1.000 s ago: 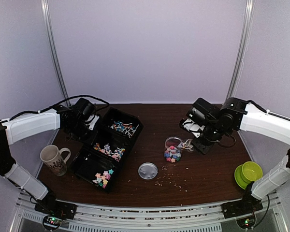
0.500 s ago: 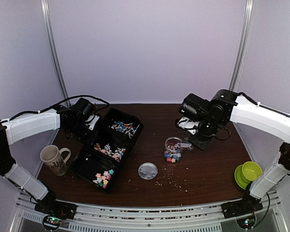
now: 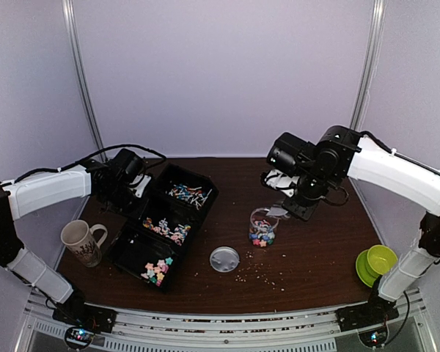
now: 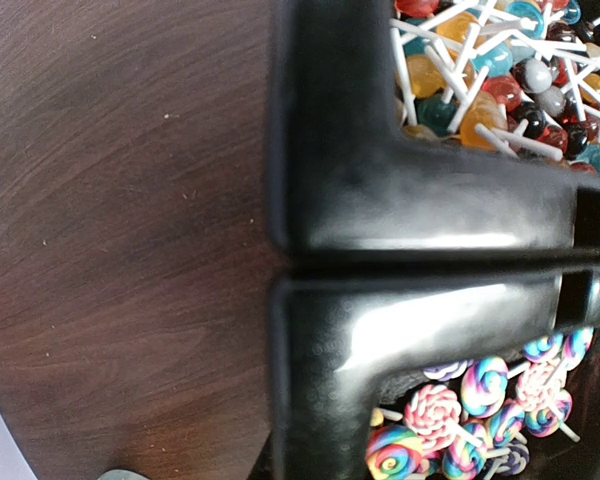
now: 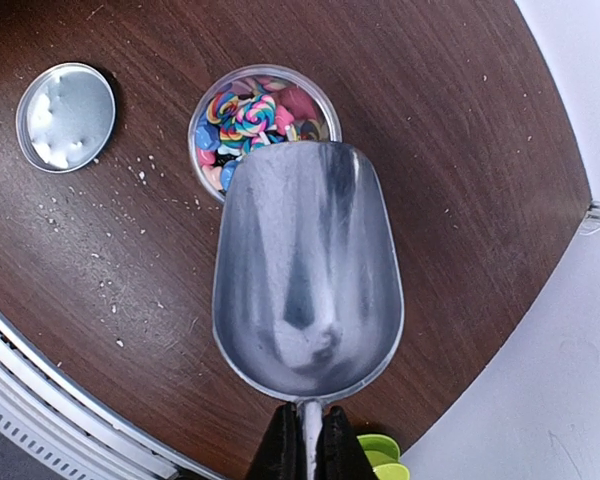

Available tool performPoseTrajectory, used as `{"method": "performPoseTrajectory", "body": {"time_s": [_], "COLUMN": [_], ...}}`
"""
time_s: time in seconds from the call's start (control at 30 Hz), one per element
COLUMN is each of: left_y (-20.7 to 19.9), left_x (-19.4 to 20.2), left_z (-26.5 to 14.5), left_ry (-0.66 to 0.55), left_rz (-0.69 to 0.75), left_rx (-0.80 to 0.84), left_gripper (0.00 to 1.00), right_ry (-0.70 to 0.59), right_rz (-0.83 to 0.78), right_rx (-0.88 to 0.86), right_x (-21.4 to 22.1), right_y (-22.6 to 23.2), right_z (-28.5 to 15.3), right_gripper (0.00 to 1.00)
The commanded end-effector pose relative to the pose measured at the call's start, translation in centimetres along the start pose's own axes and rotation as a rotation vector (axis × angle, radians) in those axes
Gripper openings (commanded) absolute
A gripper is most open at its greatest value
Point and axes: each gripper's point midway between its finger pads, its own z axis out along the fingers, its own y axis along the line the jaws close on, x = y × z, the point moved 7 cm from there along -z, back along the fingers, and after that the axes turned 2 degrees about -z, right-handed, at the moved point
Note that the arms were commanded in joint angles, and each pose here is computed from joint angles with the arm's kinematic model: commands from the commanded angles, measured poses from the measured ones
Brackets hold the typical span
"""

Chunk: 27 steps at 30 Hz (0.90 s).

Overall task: Pack the candies
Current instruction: Place the fake candies in the packing box, then scoop the fake candies from the plate.

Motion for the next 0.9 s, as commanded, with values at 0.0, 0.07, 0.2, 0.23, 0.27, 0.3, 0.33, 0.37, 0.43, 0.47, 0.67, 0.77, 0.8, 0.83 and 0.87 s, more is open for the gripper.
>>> {"method": "performPoseTrajectory", "body": {"time_s": [0.0,0.07,0.2,0.23,0.27,0.3,0.33,0.37,0.43,0.47,0.67,0.77,0.8,0.83,0.87], "left_y": [-1.0,-1.1,-1.6,-1.6,-1.7,-1.7,-1.8,-1.9,-2.0,-2.1,-2.8,-3.7,-3.9,-4.2,-4.4], "left_x": [-3.8,-3.8,-3.8,-3.7,-3.7,-3.7,-3.6,-3.6,-3.5,-3.4,-2.6,-2.4,-2.3,-2.3,-2.1], "left_z": [-2.9,-2.8,-2.2,-2.1,-2.0,-1.8,-1.6,-1.4,-1.1,-0.8,2.1,3.8,4.2,4.2,4.3], "left_ry": [-0.186,-0.184,-0.165,-0.158,-0.154,-0.146,-0.14,-0.133,-0.12,-0.111,0.021,0.084,0.097,0.104,0.106], "left_rz": [-0.03,-0.025,-0.016,-0.016,-0.014,-0.013,-0.013,-0.012,-0.011,-0.013,-0.092,-0.167,-0.183,-0.2,-0.206], "left_rx": [0.095,0.108,0.143,0.148,0.153,0.157,0.164,0.17,0.18,0.185,0.419,0.635,0.681,0.722,0.756], "left_gripper": [0.0,0.0,0.0,0.0,0.0,0.0,0.0,0.0,0.0,0.0,0.0,0.0,0.0,0.0,0.0], "right_ry": [-0.08,-0.133,-0.244,-0.269,-0.293,-0.313,-0.337,-0.36,-0.403,-0.424,-0.597,-0.648,-0.657,-0.656,-0.654], "right_rz": [-0.005,-0.019,-0.037,-0.039,-0.04,-0.041,-0.042,-0.042,-0.03,-0.02,0.081,0.085,0.083,0.077,0.073], "right_rx": [0.054,0.054,0.05,0.047,0.039,0.029,0.017,0.009,-0.004,-0.016,-0.141,-0.232,-0.241,-0.245,-0.242], "right_x": [-0.9,-1.5,-3.0,-3.4,-3.9,-4.4,-4.9,-5.3,-6.2,-6.5,-7.7,-7.6,-7.6,-7.5,-7.4], "right_y": [-0.7,-0.4,0.5,0.7,1.0,1.2,1.5,1.8,2.0,2.2,3.0,3.8,3.9,4.1,4.2], "right_z": [-1.6,-2.2,-3.4,-3.7,-4.1,-4.4,-4.8,-5.1,-5.7,-6.0,-7.3,-8.0,-8.1,-8.1,-8.2], "right_gripper": [0.0,0.0,0.0,0.0,0.0,0.0,0.0,0.0,0.0,0.0,0.0,0.0,0.0,0.0,0.0]}}
